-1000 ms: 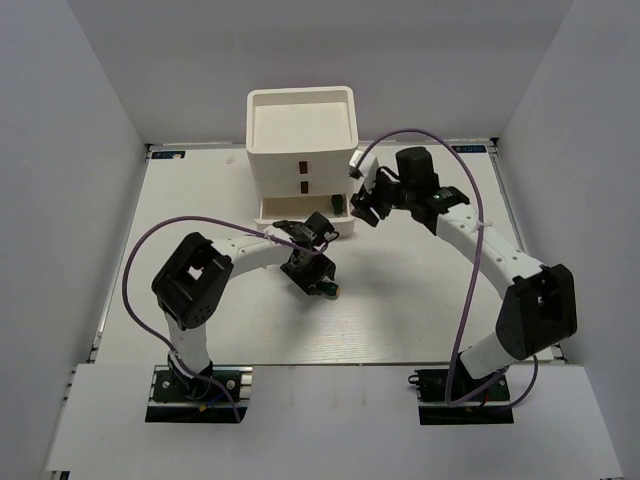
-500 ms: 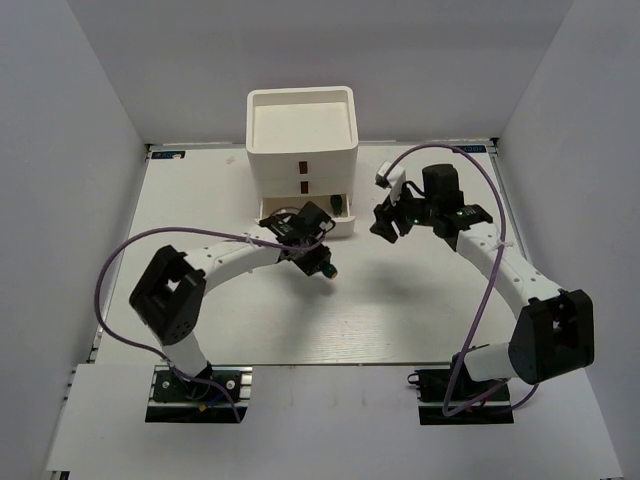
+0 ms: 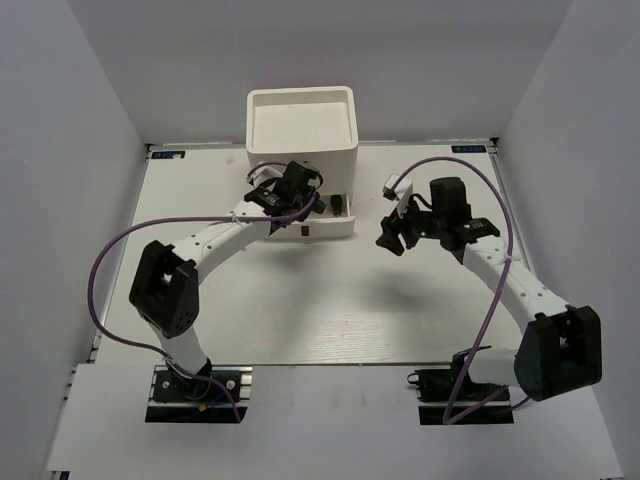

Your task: Sort the tools into containers

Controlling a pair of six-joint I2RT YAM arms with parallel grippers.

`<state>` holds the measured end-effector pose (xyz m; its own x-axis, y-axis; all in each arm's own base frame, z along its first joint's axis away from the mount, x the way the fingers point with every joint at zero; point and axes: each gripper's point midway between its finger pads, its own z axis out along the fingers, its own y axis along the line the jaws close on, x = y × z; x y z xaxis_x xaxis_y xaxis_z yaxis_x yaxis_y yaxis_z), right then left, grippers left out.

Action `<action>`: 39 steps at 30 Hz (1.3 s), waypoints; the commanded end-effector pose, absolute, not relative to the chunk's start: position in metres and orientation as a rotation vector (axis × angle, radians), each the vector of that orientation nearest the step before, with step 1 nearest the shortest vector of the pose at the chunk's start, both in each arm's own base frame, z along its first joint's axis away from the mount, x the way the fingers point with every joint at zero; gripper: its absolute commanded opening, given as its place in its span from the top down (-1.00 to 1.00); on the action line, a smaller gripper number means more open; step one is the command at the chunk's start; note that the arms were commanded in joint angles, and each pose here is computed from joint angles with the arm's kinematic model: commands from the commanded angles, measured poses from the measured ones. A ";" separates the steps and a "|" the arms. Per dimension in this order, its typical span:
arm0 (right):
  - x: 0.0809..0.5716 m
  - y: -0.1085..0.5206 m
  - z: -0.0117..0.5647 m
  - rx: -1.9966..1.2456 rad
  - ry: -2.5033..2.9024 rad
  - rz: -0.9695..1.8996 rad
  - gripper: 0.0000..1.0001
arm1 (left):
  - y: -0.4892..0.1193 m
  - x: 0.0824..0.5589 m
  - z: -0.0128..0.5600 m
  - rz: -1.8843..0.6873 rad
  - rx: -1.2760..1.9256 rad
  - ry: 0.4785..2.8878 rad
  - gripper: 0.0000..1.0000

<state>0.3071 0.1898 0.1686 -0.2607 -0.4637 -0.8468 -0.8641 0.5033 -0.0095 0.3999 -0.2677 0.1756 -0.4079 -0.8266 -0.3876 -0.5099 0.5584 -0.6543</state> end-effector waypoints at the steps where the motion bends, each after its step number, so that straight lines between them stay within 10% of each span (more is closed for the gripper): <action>1: 0.300 0.186 0.177 -1.082 1.876 0.601 -0.32 | -0.257 0.437 0.199 -0.593 -1.134 1.929 1.00; 9: 0.295 0.180 0.171 -1.066 1.896 0.594 -0.32 | -0.257 0.460 0.185 -0.564 -1.196 1.929 0.78; 12: 0.294 0.179 0.168 -1.069 1.898 0.592 -0.32 | -0.256 0.464 0.176 -0.560 -1.213 1.934 0.14; 17: 0.293 0.180 0.162 -1.096 1.894 0.602 -0.32 | -0.260 0.461 0.175 -0.573 -1.211 1.966 -0.27; 21: 0.294 0.194 0.158 -1.178 1.807 0.668 0.14 | -0.264 0.449 0.205 -0.612 -1.044 1.975 -0.34; 24: 0.291 0.218 0.156 -1.285 1.646 0.778 0.98 | -0.261 0.426 0.236 -0.657 -0.899 1.989 0.49; 26: 0.291 0.229 0.155 -1.339 1.576 0.807 1.00 | -0.254 0.406 0.231 -0.625 -0.726 2.048 1.00; 30: 0.303 0.277 0.146 -1.516 1.495 0.808 1.00 | -0.215 0.356 0.239 -0.523 -0.438 2.054 1.00; 35: 0.342 0.320 0.109 -1.583 1.545 0.518 1.00 | -0.150 0.285 0.225 -0.414 -0.406 2.085 -0.09; 39: 0.391 0.355 0.120 -1.500 1.504 0.174 1.00 | -0.122 0.249 0.213 -0.418 -0.483 2.078 -0.24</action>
<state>0.3283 0.3376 0.0816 0.1301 -0.6417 -0.7559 -0.9675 0.0845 -0.2383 0.2701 -0.1434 0.2354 -0.4586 -0.5304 -0.7130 -0.1291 0.8336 -0.5370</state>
